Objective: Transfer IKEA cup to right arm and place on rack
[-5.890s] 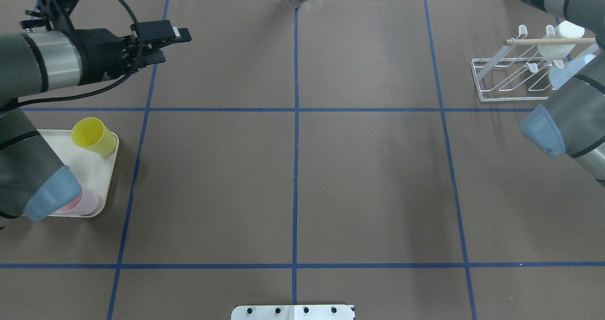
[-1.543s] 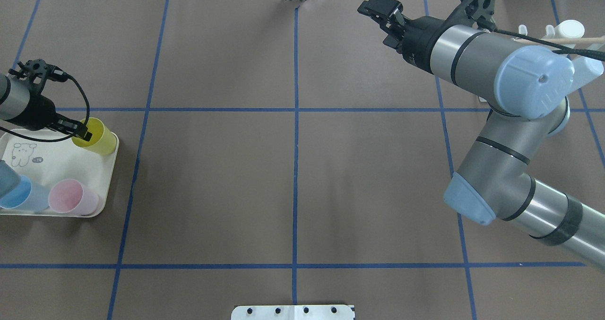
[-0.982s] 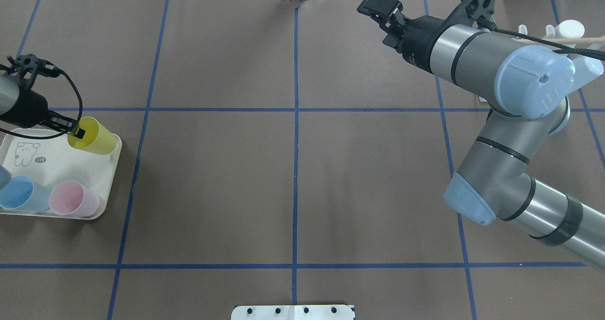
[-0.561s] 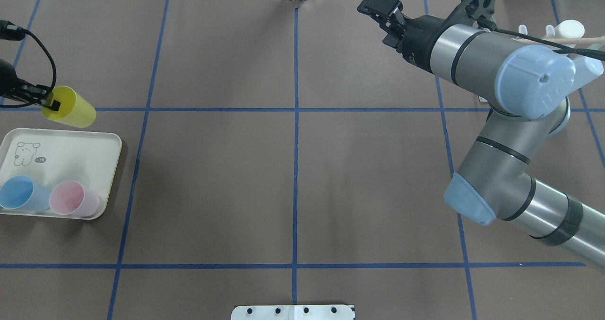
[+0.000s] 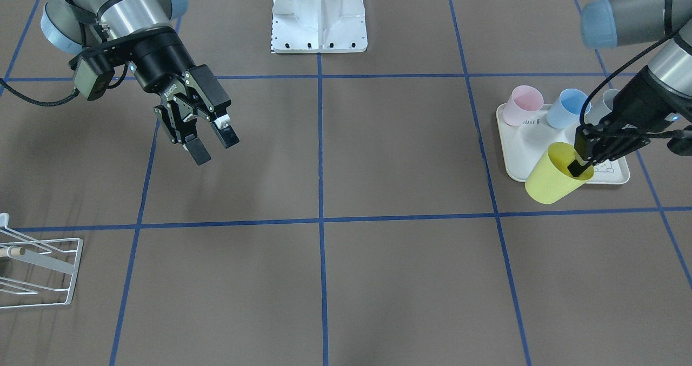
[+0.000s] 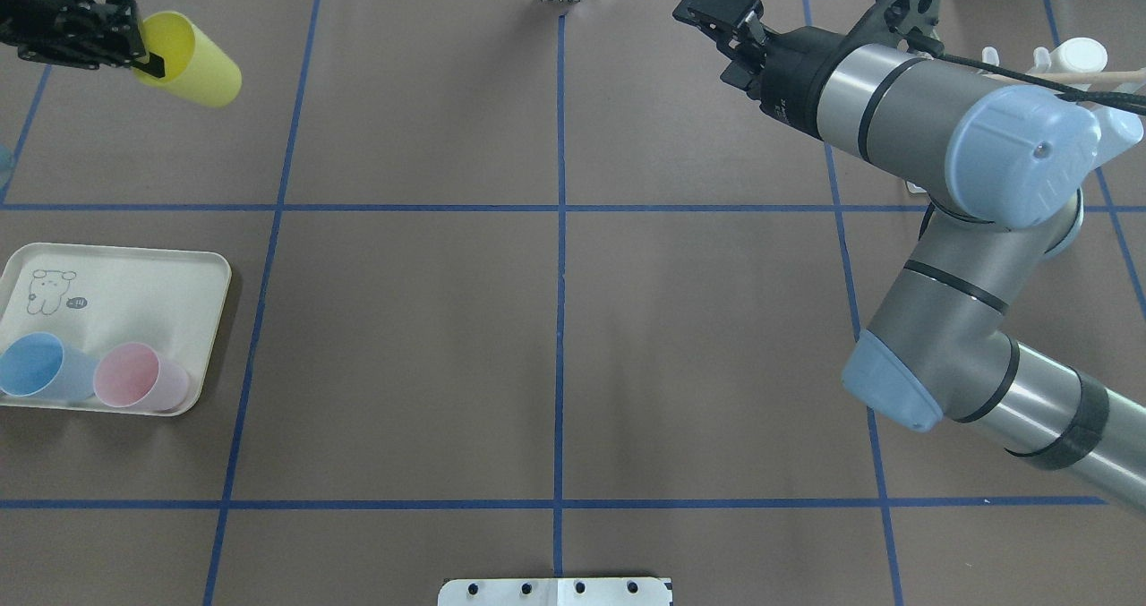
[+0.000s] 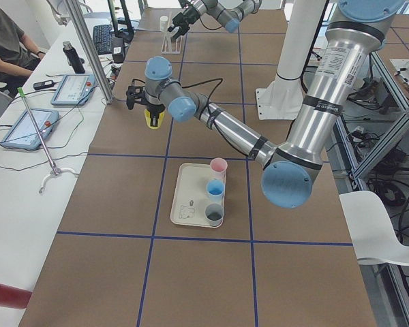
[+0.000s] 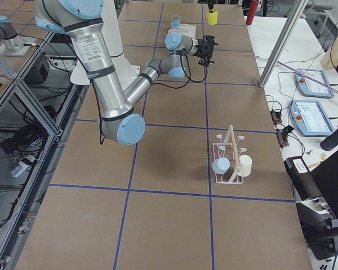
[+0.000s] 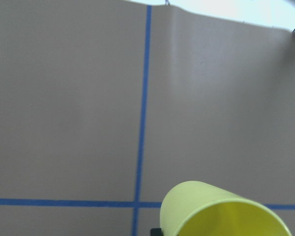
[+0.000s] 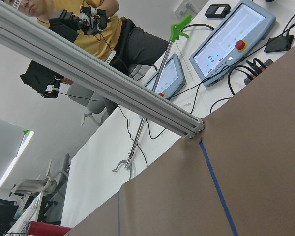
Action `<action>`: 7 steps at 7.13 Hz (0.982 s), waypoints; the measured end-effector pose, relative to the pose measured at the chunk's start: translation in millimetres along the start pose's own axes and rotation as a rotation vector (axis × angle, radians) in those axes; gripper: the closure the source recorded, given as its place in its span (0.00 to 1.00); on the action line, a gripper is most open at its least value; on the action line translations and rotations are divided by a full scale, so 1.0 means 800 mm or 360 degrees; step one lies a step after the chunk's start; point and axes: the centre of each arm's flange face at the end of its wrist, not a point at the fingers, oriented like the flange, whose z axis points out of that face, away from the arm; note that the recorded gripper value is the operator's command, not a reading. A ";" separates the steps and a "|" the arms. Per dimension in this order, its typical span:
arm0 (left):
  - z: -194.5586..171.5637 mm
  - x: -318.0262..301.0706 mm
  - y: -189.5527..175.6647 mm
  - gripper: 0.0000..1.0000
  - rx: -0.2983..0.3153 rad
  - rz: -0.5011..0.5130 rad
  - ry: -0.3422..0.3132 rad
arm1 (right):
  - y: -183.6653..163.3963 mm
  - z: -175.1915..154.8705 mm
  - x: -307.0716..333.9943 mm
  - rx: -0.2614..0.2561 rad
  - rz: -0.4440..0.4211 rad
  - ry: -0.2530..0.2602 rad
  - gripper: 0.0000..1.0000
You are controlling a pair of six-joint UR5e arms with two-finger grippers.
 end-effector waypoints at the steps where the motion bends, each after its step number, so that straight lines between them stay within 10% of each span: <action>1: -0.008 0.023 -0.002 1.00 0.0054 -0.0082 0.0092 | 0.001 -0.004 -0.004 -0.0005 0.0007 -0.0012 0.00; 7: 0.041 0.125 0.080 1.00 0.0333 -0.0658 0.0737 | 0.008 -0.026 -0.025 -0.0043 0.0117 -0.0100 0.00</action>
